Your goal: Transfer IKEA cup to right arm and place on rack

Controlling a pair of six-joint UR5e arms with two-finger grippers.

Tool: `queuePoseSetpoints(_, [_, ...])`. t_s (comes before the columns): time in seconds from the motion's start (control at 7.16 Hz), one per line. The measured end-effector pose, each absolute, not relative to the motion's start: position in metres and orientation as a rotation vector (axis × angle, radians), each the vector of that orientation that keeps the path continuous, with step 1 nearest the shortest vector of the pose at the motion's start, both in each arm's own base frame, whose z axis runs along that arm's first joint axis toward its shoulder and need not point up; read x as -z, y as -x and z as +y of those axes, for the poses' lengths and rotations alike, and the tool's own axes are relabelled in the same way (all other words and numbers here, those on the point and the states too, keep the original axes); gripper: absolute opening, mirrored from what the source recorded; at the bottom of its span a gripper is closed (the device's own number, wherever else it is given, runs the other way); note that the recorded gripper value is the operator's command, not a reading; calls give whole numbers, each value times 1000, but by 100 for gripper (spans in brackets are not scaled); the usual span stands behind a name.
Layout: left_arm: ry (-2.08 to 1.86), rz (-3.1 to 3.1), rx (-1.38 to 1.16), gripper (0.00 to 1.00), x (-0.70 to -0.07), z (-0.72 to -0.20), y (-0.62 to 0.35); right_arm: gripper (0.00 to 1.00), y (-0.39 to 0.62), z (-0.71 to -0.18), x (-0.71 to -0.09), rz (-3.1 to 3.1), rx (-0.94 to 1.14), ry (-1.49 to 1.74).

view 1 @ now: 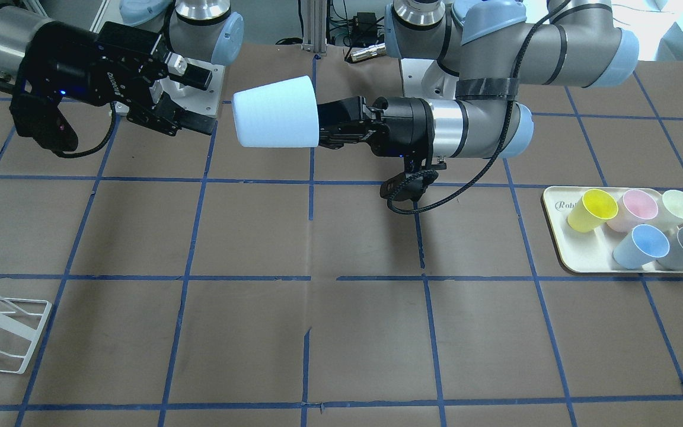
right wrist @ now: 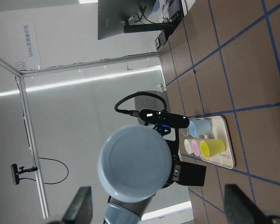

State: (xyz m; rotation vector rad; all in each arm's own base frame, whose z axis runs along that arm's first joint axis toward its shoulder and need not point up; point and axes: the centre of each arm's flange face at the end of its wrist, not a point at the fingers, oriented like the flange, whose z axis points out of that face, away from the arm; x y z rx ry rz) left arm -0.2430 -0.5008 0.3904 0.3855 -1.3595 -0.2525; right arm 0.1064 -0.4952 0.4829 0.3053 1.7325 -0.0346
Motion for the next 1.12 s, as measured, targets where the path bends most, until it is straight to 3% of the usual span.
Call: queuePoseSetpoints(1.12, [-379,-1324,274,0,-390,-499,264,100,-109,-502,-484,1684,54,-303])
